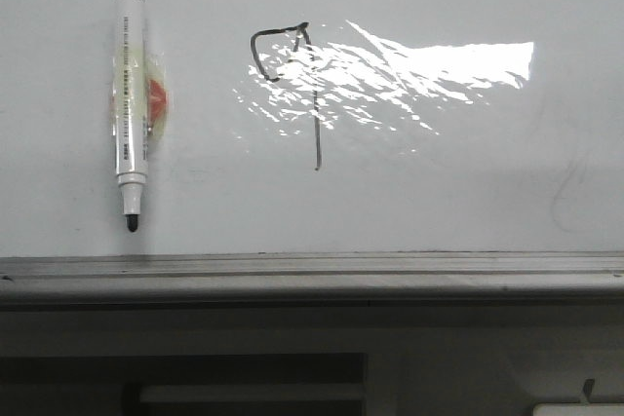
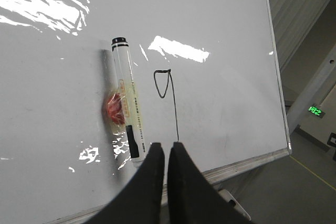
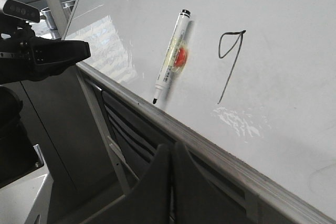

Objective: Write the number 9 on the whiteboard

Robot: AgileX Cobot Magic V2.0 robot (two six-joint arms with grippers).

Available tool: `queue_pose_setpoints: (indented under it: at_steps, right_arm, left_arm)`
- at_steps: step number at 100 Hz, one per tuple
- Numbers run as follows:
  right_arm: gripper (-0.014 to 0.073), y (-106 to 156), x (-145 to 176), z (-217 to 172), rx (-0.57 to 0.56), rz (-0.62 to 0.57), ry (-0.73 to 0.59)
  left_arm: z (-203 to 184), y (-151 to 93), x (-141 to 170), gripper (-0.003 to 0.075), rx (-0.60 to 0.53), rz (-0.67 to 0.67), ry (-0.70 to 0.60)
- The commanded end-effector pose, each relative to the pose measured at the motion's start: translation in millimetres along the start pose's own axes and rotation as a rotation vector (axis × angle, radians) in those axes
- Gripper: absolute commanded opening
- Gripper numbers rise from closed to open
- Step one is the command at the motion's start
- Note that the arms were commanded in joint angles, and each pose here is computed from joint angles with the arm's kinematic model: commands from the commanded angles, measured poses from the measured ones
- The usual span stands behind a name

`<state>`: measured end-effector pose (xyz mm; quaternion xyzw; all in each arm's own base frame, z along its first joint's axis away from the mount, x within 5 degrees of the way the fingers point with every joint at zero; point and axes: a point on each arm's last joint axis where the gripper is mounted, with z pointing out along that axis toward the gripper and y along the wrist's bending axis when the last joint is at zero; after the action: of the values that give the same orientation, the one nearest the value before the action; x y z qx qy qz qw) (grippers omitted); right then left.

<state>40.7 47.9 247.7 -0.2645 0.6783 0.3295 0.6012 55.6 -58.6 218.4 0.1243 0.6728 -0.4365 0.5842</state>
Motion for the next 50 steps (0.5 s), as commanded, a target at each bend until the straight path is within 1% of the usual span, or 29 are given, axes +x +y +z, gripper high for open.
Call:
queue_pose_setpoints:
  at_steps: [1,10,13,19,36,50]
  right_arm:
    - [-0.0062,2.6,-16.1,-1.4,-0.017,-0.027,-0.103]
    - [-0.0062,2.6,-16.1,-1.4,-0.017,-0.027,-0.103]
    - [-0.0062,2.6,-16.1,-1.4,-0.017,-0.027,-0.103]
    - [-0.0062,2.6,-16.1,-1.4,-0.017,-0.027,-0.103]
    - [-0.0062,2.6,-16.0,-1.3,-0.017,-0.027,-0.101]
    - [-0.0062,2.6,-16.0,-1.3,-0.017,-0.027,-0.101]
  left_arm:
    - [0.6,-0.2,-10.6,-0.002,-0.016,0.013,-0.091]
    - [-1.3,8.3,-7.0,-0.002,-0.083,0.039,-0.124]
    - [-2.1,10.8,-7.4,-0.002,-0.109,0.078,-0.144]
    - [-3.6,14.5,-7.8,-0.002,-0.164,0.116,-0.144]
    - [-16.3,22.7,-15.5,-0.002,-0.341,0.28,-0.237]
    - [-25.9,28.4,-16.7,-0.002,-0.497,0.392,-0.256]
